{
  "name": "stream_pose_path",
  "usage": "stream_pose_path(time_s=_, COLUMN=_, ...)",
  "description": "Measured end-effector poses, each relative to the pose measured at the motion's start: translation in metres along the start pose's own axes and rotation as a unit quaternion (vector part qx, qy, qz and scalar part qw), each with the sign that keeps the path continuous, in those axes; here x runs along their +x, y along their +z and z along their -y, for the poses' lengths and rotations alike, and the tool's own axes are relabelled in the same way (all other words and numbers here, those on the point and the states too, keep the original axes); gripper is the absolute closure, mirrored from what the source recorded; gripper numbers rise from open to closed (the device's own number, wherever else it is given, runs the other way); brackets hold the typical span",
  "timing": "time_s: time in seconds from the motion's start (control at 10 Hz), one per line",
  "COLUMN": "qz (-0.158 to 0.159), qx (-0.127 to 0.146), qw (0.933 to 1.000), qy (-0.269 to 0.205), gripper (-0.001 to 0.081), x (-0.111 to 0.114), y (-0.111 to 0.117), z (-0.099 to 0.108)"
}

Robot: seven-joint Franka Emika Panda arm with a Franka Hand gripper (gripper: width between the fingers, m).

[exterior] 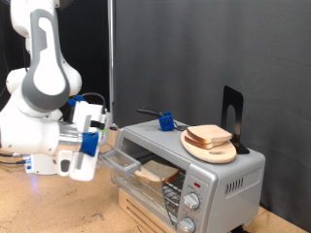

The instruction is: Make a piece of toast with the oven

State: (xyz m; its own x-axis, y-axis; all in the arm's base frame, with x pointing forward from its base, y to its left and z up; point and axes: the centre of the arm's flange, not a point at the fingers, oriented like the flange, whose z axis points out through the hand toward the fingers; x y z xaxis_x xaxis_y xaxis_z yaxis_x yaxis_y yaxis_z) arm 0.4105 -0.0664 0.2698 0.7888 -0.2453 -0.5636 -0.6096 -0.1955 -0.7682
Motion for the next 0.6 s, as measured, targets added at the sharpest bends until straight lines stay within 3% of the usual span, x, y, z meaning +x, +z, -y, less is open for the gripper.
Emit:
stream_pose_path(time_s=0.3, qz=0.028, qx=-0.002, qw=0.9995, qy=-0.011, gripper=0.0124, x=-0.013, y=0.021, z=0.002)
stream_pose_path(time_s=0.6, qz=0.042, qx=0.001, qw=0.9991, qy=-0.010, gripper=0.0124, x=-0.031, y=0.023, z=-0.002)
